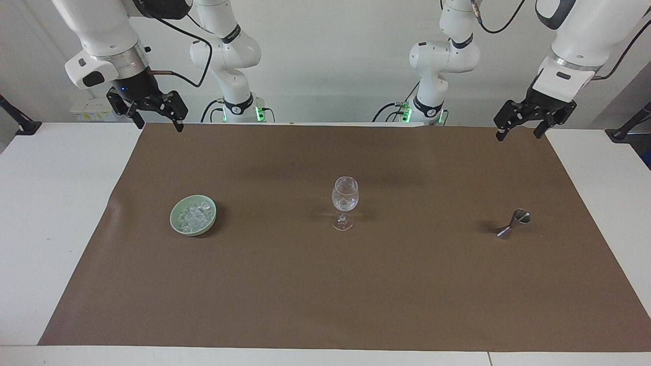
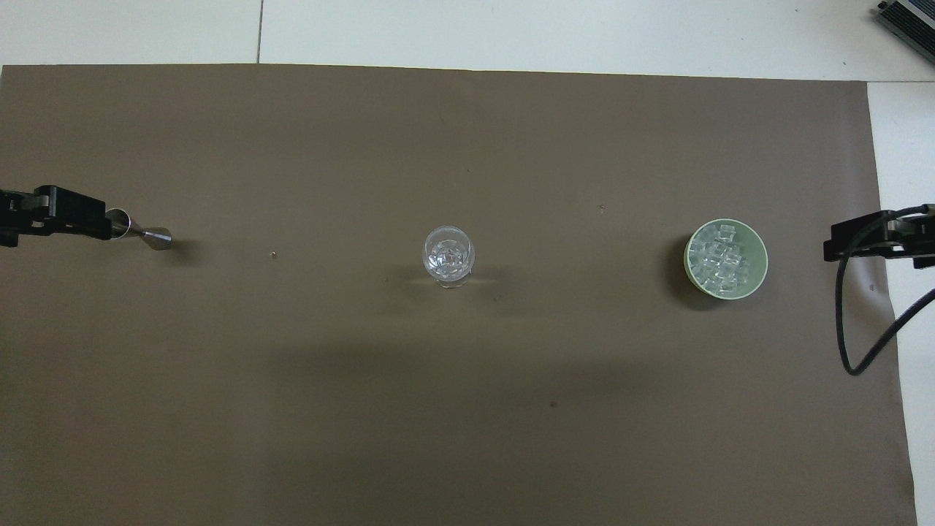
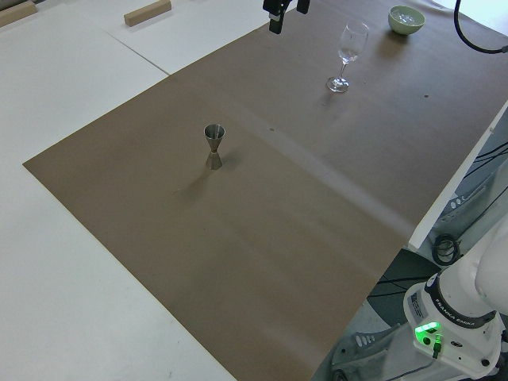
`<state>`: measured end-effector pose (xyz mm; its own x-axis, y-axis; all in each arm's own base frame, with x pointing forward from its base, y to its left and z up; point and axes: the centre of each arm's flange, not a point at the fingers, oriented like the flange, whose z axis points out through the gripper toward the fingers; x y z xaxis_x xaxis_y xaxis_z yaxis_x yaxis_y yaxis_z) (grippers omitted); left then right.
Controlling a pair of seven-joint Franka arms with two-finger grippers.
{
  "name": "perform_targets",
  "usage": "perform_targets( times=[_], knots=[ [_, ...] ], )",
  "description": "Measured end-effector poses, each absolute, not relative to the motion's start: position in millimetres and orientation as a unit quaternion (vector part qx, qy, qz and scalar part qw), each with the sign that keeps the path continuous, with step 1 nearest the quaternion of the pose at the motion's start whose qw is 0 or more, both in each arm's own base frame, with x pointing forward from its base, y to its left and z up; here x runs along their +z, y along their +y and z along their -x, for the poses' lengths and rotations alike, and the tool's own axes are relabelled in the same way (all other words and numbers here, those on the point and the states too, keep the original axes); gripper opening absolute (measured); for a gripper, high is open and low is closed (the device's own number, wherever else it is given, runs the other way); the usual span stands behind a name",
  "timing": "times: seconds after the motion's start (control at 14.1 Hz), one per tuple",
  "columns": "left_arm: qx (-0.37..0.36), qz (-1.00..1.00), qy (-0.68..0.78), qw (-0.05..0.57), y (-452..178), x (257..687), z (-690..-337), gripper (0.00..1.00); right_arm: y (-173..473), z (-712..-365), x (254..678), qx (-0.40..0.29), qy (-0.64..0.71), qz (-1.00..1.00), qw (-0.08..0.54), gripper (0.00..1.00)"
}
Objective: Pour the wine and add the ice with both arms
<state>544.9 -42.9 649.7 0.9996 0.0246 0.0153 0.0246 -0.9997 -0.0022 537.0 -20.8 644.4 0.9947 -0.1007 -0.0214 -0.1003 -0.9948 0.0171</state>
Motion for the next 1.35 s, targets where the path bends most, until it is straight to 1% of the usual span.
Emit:
perform_targets(
  times=[1.35],
  knots=[
    [-0.007,1.000,-0.006,0.002,-49.8,648.7,-544.3,1.00,-20.8,-537.0,644.5,-0.011,-0.050,-0.999,0.008,1.00]
  ],
)
